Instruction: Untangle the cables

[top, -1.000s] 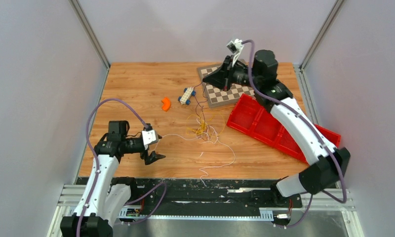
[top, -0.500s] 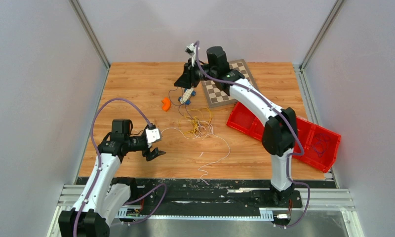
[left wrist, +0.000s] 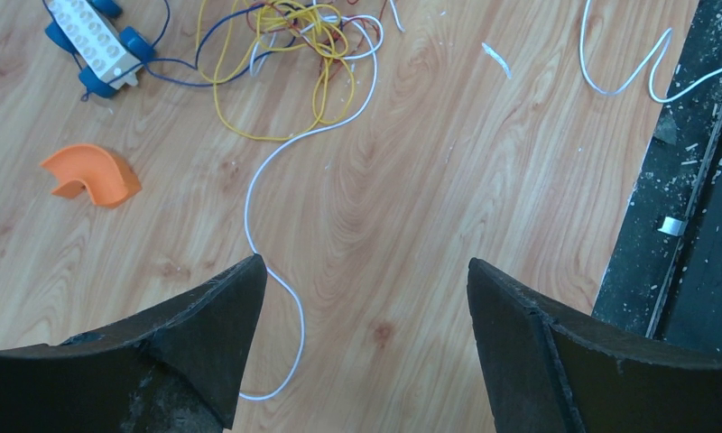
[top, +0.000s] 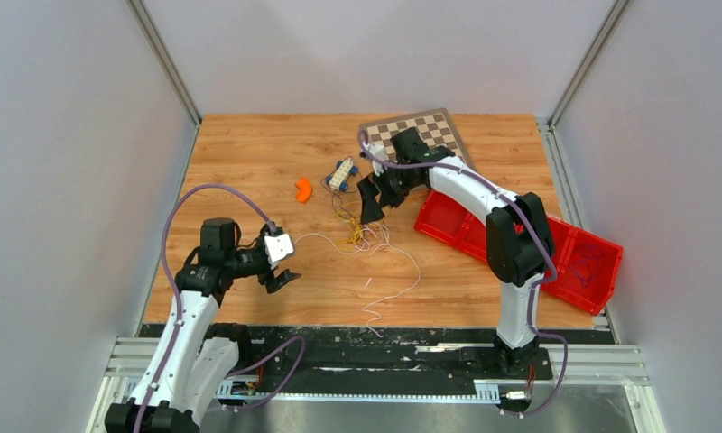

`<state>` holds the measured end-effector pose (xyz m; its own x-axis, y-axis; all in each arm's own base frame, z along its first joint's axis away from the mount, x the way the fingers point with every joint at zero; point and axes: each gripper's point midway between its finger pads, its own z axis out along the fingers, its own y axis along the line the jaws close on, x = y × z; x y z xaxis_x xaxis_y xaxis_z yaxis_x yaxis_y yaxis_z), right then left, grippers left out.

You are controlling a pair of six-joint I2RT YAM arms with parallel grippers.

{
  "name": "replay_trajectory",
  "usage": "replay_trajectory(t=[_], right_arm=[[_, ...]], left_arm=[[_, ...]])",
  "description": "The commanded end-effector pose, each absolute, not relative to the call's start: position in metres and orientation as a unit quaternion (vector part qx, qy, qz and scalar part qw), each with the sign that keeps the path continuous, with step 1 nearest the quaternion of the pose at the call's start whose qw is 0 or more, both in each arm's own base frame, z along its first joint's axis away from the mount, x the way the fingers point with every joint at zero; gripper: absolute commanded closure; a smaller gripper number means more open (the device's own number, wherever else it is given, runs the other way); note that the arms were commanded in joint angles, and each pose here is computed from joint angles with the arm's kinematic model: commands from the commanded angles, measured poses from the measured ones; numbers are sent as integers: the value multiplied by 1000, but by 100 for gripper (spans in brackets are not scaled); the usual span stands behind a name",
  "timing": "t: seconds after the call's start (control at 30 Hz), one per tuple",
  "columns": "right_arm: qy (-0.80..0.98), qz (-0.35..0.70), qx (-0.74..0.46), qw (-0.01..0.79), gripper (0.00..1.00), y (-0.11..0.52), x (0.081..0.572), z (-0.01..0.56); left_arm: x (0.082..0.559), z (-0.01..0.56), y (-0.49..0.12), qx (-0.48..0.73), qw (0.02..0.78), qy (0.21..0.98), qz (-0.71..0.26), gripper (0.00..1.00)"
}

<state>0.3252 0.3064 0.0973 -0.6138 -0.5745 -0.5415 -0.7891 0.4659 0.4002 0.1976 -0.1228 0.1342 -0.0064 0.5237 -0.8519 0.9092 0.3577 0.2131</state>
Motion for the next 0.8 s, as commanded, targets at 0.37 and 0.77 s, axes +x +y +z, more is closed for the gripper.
replay_trajectory(t=[0.37,0.77], right_arm=[[817,282,-468,186,50,358,342,37],[719,531,-393,218,100,396,312,243]], left_arm=[[201,137,-118,528,464,686,-185,9],[197,189,-155,529,519,632,-224,46]])
